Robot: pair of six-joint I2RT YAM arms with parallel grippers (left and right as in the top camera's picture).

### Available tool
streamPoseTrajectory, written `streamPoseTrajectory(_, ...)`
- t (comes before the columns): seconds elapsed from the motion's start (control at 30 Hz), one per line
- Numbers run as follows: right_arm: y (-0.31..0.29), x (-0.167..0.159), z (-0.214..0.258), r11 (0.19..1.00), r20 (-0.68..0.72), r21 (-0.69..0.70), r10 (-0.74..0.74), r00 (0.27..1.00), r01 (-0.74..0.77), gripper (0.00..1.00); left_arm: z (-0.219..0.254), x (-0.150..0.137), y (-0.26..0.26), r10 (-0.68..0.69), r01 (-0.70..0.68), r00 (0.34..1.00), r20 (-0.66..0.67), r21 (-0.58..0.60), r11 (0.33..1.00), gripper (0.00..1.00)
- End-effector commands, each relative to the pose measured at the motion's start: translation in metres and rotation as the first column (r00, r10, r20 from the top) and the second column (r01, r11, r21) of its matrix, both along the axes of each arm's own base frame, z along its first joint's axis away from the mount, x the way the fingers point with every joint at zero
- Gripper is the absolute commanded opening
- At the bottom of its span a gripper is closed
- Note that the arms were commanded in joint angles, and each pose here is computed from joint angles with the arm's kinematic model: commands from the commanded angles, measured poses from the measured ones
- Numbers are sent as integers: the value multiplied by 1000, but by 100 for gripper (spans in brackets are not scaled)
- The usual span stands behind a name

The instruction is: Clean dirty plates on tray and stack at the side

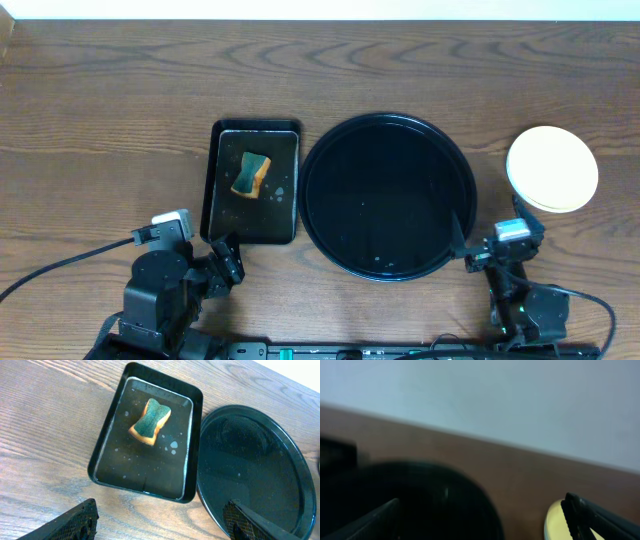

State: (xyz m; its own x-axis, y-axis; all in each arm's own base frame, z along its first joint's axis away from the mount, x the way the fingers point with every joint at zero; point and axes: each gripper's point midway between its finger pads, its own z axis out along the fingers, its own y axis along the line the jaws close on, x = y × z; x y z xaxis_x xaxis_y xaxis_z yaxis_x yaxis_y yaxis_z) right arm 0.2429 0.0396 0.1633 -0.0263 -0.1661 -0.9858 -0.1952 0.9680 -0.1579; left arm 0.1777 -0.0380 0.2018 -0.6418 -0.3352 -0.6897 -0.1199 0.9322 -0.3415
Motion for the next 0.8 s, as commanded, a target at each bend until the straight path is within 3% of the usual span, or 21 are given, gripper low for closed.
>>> streamPoseTrajectory(0.0,-2,0,-6,998,-1,-63,-11,1000,11,99,-4,0,2,8,-8,1000,-8,5,1000,81)
streamPoseTrajectory(0.77,-1,0,-5,998,0,-62,-5,1000,5,99,-4,0,2,8,-8,1000,-8,5,1000,82)
